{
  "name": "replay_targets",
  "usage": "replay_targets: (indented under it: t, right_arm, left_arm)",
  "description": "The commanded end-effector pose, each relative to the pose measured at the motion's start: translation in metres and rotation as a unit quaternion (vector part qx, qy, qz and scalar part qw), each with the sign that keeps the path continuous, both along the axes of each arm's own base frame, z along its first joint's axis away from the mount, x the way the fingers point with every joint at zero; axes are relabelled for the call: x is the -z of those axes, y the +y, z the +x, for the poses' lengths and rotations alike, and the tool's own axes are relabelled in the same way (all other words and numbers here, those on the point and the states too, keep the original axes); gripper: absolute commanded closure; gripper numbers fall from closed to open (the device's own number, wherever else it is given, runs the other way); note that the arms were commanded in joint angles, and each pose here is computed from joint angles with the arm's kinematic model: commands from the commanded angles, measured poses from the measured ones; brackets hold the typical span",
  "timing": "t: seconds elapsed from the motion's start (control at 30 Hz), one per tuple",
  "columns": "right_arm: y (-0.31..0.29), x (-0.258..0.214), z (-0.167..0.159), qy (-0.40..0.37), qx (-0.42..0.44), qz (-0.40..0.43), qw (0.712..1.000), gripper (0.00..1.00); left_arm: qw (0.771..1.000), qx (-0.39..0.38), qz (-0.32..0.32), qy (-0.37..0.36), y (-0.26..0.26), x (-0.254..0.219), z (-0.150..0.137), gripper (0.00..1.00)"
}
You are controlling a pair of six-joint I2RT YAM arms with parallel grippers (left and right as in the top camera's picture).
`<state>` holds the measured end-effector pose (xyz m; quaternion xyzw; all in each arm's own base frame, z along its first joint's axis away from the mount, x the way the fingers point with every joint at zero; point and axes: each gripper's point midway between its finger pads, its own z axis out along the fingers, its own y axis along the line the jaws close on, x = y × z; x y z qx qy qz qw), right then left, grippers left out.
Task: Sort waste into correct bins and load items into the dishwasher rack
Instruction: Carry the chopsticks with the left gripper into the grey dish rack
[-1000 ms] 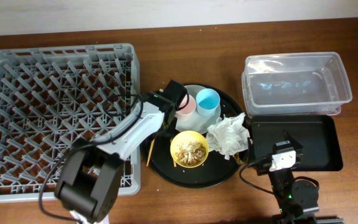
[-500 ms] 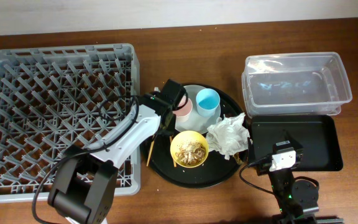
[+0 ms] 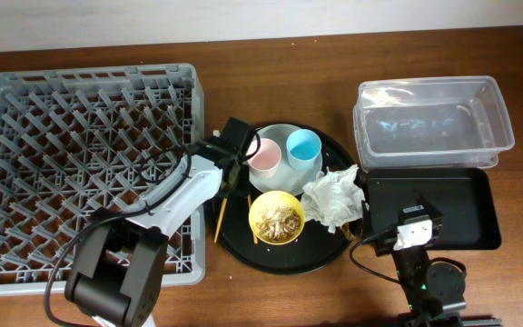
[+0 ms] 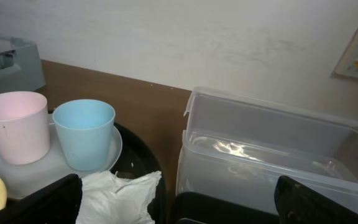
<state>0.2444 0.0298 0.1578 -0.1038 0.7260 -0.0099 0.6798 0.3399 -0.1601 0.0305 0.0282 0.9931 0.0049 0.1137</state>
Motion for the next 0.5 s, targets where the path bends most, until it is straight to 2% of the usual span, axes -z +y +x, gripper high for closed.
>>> replay_targets:
  t: [0.0,0.07,0.33,0.4,0.47]
  right_arm:
    - [0.002,0.002,0.000,0.002,-0.004,0.001,1.000,0.01]
    - [0.002,0.002,0.000,0.002,-0.004,0.001,1.000,0.01]
    - [0.002,0.002,0.000,0.002,-0.004,0.001,1.000,0.01]
    - [0.002,0.002,0.000,0.002,-0.004,0.001,1.000,0.01]
    - [0.002,0.002,0.000,0.002,-0.004,0.001,1.000,0.01]
  left_arm:
    - [1.000,0.009,-0.007,-0.002,-0.002,-0.003,-0.002,0.63]
    - [1.000,0.007,0.002,-0.007,0.002,-0.003,0.000,0.67]
    - [1.000,0.008,-0.004,-0.011,0.005,0.022,-0.009,0.69]
    - [1.000,0.008,-0.005,-0.013,0.004,0.023,-0.008,0.73]
    - [1.000,0.008,-0.007,-0.016,0.004,0.022,-0.007,0.83]
